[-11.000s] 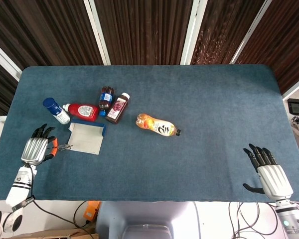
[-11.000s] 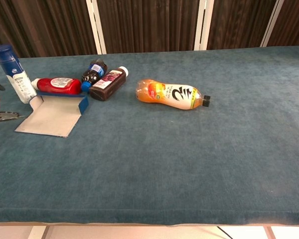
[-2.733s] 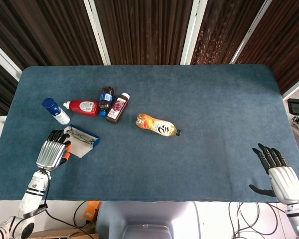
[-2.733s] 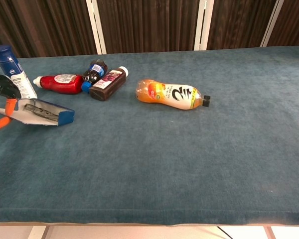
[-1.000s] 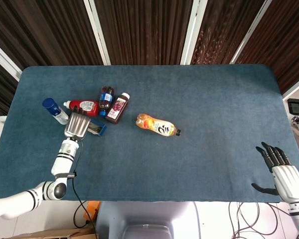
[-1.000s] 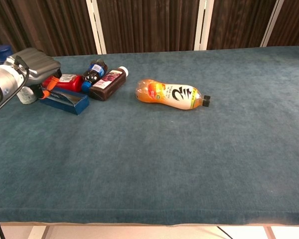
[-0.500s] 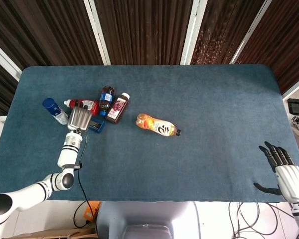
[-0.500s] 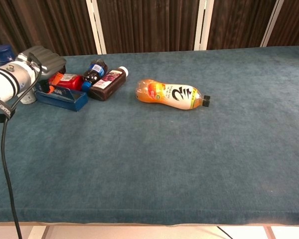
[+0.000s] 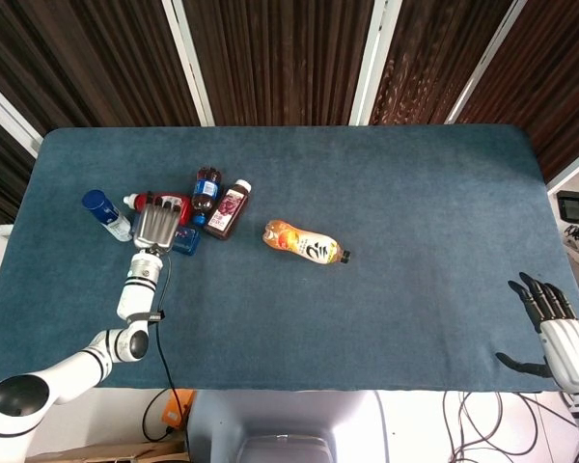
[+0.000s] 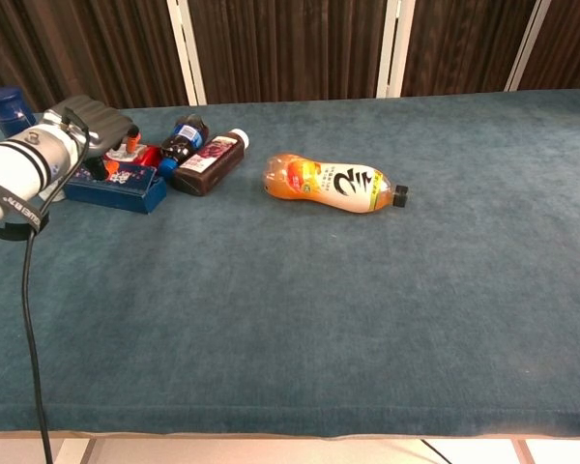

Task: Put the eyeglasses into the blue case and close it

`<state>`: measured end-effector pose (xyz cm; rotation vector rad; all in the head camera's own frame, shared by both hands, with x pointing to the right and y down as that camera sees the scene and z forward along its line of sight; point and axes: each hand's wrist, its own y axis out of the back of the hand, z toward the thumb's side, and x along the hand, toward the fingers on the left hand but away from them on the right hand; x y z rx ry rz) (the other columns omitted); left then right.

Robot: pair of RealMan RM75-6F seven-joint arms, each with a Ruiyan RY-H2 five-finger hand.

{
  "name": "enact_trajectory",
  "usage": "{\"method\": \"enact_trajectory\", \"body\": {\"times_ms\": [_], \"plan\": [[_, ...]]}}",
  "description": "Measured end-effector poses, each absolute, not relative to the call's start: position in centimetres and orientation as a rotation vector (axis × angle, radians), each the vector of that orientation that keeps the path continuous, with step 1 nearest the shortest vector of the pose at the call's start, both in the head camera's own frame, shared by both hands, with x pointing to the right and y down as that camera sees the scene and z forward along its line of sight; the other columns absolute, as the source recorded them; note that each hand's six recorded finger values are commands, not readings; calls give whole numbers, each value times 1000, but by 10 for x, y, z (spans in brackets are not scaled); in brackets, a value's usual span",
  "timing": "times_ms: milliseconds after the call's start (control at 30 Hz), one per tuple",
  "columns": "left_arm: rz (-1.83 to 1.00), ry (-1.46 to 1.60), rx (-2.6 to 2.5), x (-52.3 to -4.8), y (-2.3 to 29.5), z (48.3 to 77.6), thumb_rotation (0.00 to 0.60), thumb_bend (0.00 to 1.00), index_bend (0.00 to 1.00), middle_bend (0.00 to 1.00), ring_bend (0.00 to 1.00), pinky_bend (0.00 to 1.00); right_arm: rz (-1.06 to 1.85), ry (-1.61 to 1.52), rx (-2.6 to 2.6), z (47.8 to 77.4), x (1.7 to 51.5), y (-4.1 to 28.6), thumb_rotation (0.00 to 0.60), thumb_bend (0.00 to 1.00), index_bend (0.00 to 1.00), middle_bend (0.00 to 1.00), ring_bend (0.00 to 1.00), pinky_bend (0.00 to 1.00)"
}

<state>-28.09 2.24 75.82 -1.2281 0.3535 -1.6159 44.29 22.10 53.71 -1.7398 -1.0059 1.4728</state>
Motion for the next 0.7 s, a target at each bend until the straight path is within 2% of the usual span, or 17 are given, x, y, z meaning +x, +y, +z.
{"method": "enact_trajectory", "body": {"times_ms": [400,700], "plan": [[-1590,413,-1234,-280,19,763,600,397,219,308,250,193,1466,-1020,-1737,534,445,221,600,66,0,0,0,0],[-1555,540,-1260,-281,15,762,600,319,204,288,243,194,1458,-1028,-1739,532,446,221,600,67,0,0,0,0]]}}
